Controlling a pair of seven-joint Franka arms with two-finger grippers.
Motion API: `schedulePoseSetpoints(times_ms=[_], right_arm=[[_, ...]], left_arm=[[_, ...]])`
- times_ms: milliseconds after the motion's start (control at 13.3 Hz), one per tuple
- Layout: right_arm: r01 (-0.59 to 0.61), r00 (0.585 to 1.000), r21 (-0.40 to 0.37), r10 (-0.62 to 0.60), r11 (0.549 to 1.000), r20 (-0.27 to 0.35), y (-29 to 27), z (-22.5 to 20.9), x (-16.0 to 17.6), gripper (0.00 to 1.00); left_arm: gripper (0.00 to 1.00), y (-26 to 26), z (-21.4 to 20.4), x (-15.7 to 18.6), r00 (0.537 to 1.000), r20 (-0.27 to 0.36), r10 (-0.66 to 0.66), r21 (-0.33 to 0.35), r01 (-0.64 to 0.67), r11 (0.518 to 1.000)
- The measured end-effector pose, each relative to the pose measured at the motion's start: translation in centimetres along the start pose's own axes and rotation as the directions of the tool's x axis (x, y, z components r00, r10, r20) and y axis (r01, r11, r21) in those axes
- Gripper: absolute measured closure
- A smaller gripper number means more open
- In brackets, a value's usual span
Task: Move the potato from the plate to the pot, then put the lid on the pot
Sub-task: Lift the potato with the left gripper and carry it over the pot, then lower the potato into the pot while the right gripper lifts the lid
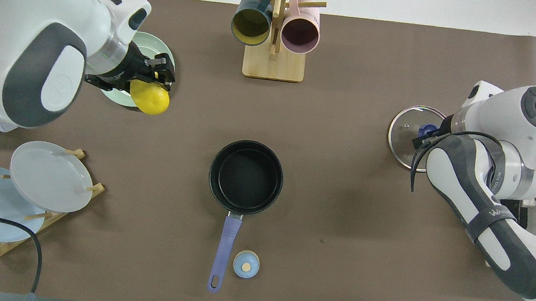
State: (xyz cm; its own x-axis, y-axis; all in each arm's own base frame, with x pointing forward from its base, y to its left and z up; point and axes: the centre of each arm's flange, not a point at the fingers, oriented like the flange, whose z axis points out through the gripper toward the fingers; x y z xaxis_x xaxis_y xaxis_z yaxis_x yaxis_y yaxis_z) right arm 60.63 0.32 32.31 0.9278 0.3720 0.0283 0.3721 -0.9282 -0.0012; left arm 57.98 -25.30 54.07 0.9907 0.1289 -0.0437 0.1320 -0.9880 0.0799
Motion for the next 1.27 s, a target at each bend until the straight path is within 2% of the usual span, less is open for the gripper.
schedulePoseSetpoints(times_ms=[150,225,375,525,750,975,1275], right_arm=[[0.001,1.000,0.005,-0.001,1.000,0.012,-0.1,-0.1,-0.1,0.34],[0.002,1.000,0.011,-0.002,1.000,0.028,-0.2,-0.3,0.0,0.34],[0.015,0.998,0.022,-0.016,1.000,0.052,-0.8,-1.5,0.5,0.34],[0.044,0.997,0.027,-0.046,0.999,0.058,-2.3,-3.8,1.7,0.34],[0.063,0.995,0.032,-0.065,0.998,0.072,-5.6,-7.8,3.7,0.34],[0.037,0.996,0.029,-0.039,0.999,0.084,-9.3,-11.3,5.5,0.34],[0.056,0.994,0.031,-0.059,0.998,0.091,-11.4,-11.4,6.2,0.34]], left_arm=[[0.34,4.6,2.0,-4.8,1.000,0.017,0.010,0.009,-0.011,1.000],[0.34,6.5,3.9,-7.1,1.000,0.005,0.025,0.001,-0.025,1.000],[0.34,8.6,7.9,-10.9,0.999,-0.016,0.049,-0.014,-0.049,0.999],[0.34,9.6,11.0,-13.3,0.999,-0.022,0.049,-0.017,-0.050,0.999],[0.34,10.3,14.8,-14.4,0.998,-0.037,0.049,-0.026,-0.050,0.998],[0.34,10.0,17.8,-13.8,0.998,-0.039,0.047,-0.019,-0.048,0.999],[0.34,10.9,21.7,-14.4,0.995,-0.030,0.090,0.024,-0.090,0.996]])
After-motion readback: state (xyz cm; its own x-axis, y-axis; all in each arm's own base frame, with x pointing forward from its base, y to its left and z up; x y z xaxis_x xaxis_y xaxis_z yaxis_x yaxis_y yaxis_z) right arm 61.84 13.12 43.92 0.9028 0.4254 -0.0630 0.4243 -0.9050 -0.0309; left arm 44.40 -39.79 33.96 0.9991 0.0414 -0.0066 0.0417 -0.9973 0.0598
